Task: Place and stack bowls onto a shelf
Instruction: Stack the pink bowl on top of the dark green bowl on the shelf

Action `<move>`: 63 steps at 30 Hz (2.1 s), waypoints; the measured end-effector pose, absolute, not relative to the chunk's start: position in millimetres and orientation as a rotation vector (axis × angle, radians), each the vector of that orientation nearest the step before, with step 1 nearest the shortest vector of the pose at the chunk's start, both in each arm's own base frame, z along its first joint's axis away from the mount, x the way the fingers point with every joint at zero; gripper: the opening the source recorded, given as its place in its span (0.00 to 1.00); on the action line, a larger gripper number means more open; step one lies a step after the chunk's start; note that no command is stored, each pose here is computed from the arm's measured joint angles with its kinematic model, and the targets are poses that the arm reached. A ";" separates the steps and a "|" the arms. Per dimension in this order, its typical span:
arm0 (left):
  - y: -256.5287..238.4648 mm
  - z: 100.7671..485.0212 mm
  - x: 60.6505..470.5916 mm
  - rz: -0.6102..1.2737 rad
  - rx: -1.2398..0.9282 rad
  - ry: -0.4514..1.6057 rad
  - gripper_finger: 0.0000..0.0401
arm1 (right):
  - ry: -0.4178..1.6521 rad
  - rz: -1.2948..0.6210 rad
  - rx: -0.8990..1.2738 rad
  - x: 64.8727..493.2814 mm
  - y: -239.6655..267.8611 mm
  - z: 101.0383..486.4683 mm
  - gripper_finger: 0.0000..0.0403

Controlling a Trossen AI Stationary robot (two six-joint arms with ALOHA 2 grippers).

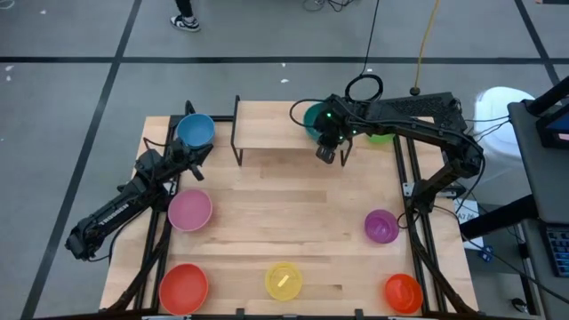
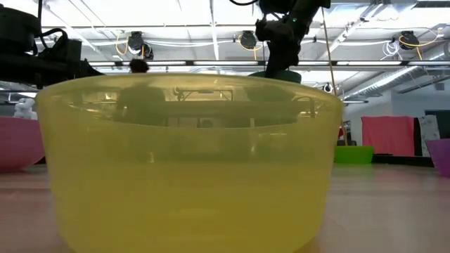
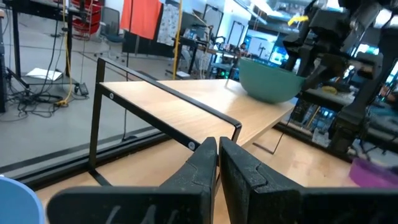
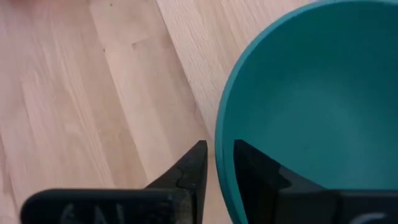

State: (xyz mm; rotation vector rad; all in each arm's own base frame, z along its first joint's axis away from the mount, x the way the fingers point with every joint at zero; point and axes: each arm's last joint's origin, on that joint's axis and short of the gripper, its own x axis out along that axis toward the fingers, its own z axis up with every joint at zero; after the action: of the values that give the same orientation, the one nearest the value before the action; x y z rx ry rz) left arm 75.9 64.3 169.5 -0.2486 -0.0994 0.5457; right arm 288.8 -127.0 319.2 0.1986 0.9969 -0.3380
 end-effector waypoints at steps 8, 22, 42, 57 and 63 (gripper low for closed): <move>64.0 174.1 75.8 0.525 -0.407 -0.191 0.06 | 0.869 -0.331 0.130 290.4 -127.7 334.1 0.20; 62.3 189.0 74.2 0.477 -0.365 -0.335 0.06 | 0.649 -0.304 0.018 265.8 -107.0 381.1 0.20; 40.6 273.9 50.5 0.537 -0.250 -0.236 0.01 | 0.297 -0.271 -0.173 215.7 -73.4 445.5 0.20; 18.5 364.4 23.7 0.679 -0.443 0.021 0.17 | 0.285 -0.258 -0.290 200.4 -68.1 453.1 0.20; 24.6 355.3 35.2 0.583 -0.560 0.164 0.30 | 0.302 -0.250 -0.335 200.2 -68.1 452.0 0.20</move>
State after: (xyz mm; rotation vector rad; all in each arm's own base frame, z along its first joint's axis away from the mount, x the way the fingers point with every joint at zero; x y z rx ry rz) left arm 35.2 24.6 355.3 -0.5603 0.1641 0.5830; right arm 200.2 -68.1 452.0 -0.3345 0.3022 -0.2500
